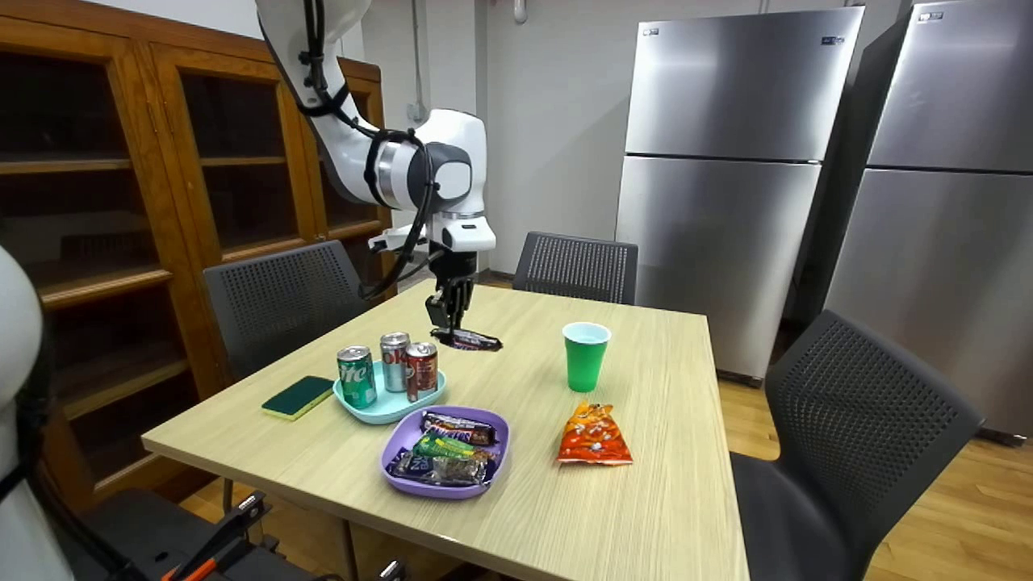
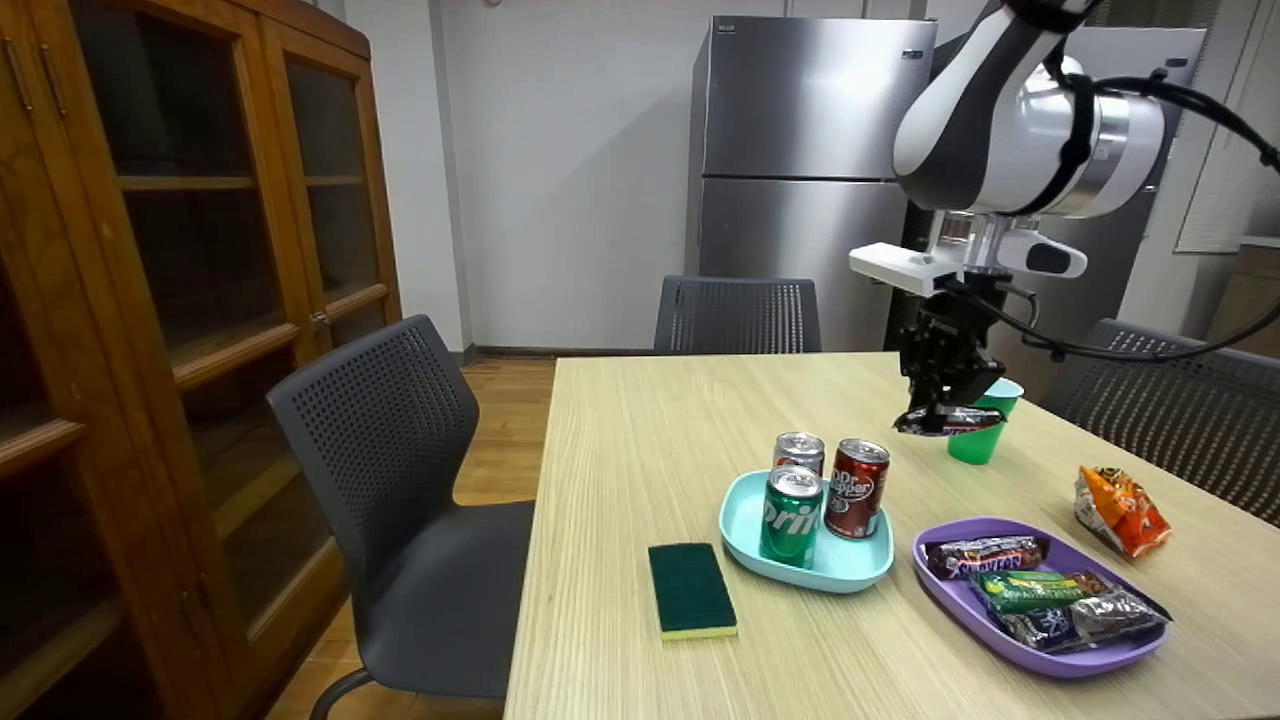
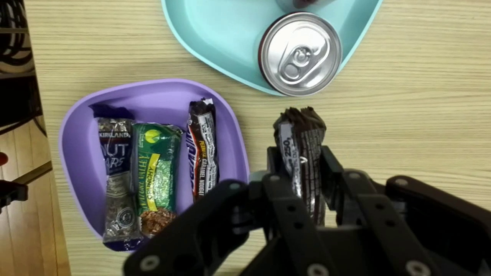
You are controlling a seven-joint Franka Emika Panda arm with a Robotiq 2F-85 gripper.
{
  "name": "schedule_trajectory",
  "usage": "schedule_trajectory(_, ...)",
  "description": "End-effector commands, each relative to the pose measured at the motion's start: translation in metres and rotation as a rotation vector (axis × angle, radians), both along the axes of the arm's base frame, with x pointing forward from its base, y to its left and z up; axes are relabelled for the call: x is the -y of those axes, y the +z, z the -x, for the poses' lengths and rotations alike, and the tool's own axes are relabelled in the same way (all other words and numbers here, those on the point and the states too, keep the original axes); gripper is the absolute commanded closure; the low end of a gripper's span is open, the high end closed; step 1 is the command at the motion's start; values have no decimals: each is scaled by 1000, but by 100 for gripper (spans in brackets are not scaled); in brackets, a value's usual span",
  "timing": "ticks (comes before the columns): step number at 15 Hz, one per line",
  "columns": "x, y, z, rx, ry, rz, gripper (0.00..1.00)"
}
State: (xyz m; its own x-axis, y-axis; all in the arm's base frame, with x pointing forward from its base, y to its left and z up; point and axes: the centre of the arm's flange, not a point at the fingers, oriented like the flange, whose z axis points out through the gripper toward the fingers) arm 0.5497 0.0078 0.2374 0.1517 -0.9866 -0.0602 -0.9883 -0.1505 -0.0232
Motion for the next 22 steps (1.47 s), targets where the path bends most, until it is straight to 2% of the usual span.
schedule_trajectory(1,13,-4,16,5,1,-37,94)
schedule_trajectory(8,31,-27,28,-39,-35,-38,94)
schedule_trajectory(22,44,-71,77,-119,-91,-11,94)
